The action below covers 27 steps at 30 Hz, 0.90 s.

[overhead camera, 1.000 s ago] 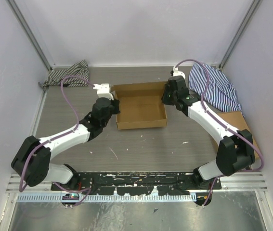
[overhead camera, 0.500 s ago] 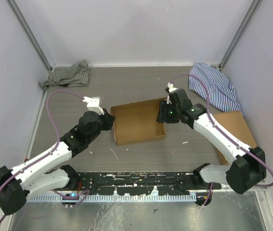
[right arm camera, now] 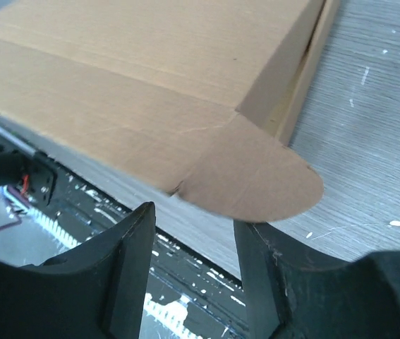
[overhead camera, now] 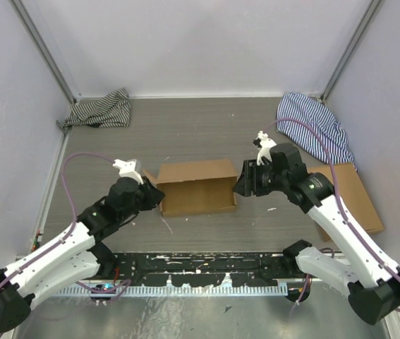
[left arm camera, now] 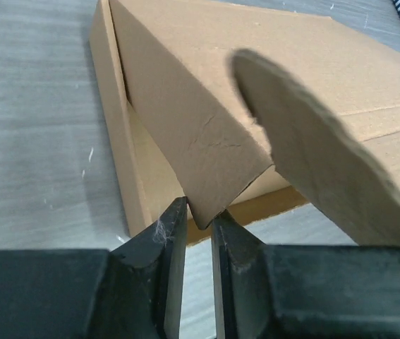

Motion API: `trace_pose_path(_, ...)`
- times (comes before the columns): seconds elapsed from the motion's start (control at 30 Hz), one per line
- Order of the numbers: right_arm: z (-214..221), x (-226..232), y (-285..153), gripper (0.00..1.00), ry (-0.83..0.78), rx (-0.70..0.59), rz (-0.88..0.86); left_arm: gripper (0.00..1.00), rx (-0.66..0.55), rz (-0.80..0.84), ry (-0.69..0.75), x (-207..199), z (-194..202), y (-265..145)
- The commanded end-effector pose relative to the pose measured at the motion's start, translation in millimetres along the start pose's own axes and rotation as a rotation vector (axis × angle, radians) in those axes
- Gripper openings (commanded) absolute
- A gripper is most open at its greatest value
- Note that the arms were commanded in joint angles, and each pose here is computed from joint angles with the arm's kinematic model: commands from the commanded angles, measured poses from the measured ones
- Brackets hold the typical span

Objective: Fold the paper box

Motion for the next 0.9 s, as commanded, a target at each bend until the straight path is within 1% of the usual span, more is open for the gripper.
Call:
trace_pose_path(0.0, -1.5, 21.1, -38.5, 0.54, -0.105, -0.100, -0.173, 0.28, 0.106, -0.015, -0.130, 3.2, 11.6, -24.0)
trace_pose_path(0.1, -7.6, 29.0, -56.5, 0.54, -0.131, -0.189, -0.210, 0.30, 0.199, 0.062, -0.162, -4.4, 15.2, -41.5)
trace_pose_path(0.2, -17.2, 33.4, -63.6, 0.55, -0.118, -0.263, -0.214, 0.32, 0.263, 0.085, -0.186, -4.5, 19.4, -56.7)
trace_pose_path(0.27, -24.1, 35.5, -62.5, 0.54, -0.104, -0.296, -0.221, 0.34, 0.291, 0.077, -0.208, 1.8, 25.4, -65.1)
trace_pose_path(0.37, -32.2, 36.2, -52.4, 0.54, -0.072, -0.319, -0.229, 0.36, 0.285, 0.104, -0.231, 8.6, 29.3, -79.4)
trace_pose_path(0.47, -39.0, 31.5, -31.6, 0.53, -0.040, -0.298, -0.204, 0.38, 0.230, 0.149, -0.263, 11.8, 26.4, -95.0)
trace_pose_path(0.6, -37.8, 18.6, 7.8, 0.50, -0.010, -0.199, -0.151, 0.40, 0.071, 0.230, -0.289, 13.3, 12.1, -115.4)
trace_pose_path(0.67, -32.1, 11.7, 27.3, 0.49, 0.004, -0.150, -0.133, 0.42, -0.021, 0.242, -0.290, 15.8, 4.8, -118.7)
trace_pose_path(0.77, -18.7, 3.4, 53.5, 0.47, 0.021, -0.080, -0.118, 0.42, -0.096, 0.216, -0.256, 15.5, -2.9, -109.3)
trace_pose_path(0.87, -5.2, -5.2, 75.9, 0.46, 0.028, -0.013, -0.073, 0.42, -0.088, 0.157, -0.185, 4.1, -11.9, -88.7)
Point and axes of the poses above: each gripper's point midway between its finger pads, its own y axis out along the fingers, its own x axis along the line the jaws close on, z = x × y, the point moved 9 cm from there along -y, back along the fingers, and after that the axes turned 7 degrees about -y, right-handed, at the moved point
